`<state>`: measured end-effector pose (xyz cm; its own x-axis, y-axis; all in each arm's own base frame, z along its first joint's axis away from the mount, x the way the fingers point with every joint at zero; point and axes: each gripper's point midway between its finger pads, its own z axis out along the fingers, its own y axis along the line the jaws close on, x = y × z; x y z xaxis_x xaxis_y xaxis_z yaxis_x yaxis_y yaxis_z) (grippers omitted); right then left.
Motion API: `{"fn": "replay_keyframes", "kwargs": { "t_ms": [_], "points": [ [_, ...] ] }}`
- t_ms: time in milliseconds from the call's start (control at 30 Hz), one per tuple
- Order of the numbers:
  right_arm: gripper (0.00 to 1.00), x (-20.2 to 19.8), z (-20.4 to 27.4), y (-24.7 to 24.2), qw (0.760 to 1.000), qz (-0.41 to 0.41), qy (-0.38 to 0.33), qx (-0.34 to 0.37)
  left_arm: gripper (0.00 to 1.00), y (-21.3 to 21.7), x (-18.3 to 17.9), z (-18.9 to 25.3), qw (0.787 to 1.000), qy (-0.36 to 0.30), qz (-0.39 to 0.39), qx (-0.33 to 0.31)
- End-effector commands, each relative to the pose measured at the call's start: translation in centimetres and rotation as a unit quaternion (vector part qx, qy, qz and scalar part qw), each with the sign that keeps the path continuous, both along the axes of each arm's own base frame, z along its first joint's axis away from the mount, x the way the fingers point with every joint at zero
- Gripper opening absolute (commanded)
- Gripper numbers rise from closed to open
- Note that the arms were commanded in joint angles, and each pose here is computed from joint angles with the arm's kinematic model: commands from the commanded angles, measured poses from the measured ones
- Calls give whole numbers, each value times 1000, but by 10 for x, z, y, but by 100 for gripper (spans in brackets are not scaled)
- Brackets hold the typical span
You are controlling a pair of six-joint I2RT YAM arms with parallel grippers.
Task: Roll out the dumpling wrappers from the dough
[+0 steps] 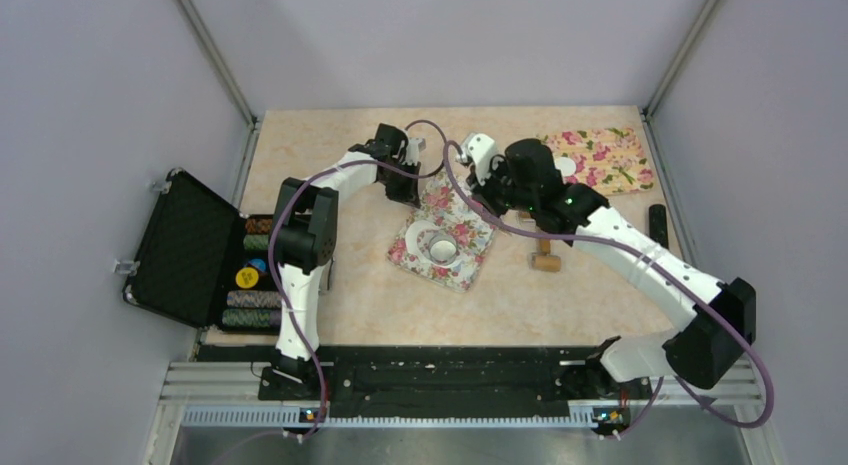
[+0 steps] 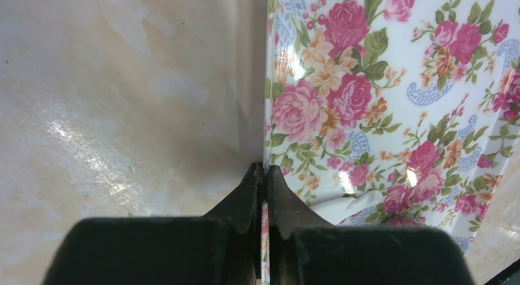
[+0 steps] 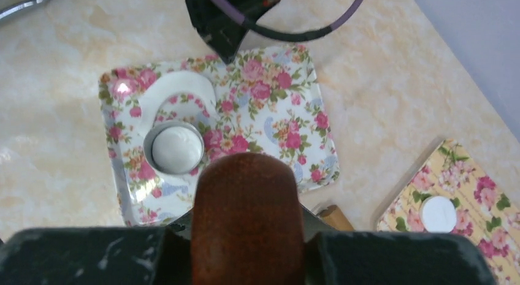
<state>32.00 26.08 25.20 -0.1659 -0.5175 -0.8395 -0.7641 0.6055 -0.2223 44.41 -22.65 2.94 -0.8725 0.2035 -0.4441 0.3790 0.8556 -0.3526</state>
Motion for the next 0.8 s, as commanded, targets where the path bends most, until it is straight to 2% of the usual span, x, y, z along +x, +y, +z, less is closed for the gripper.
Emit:
{"fn": "replay_keyframes", "kwargs": {
  "t_ms": [0,200,767],
  "points": [
    [0,-9,-25,-3,999,27,-20,-13,0,16,-2,-4,1000,6,16,21],
    [0,-4,-55,4,999,38,-17,-17,0,16,-2,-3,1000,6,16,18],
    [0,-5,-66,57,995,80,59,15,0,17,-4,-8,1000,13,17,18]
  ]
}}
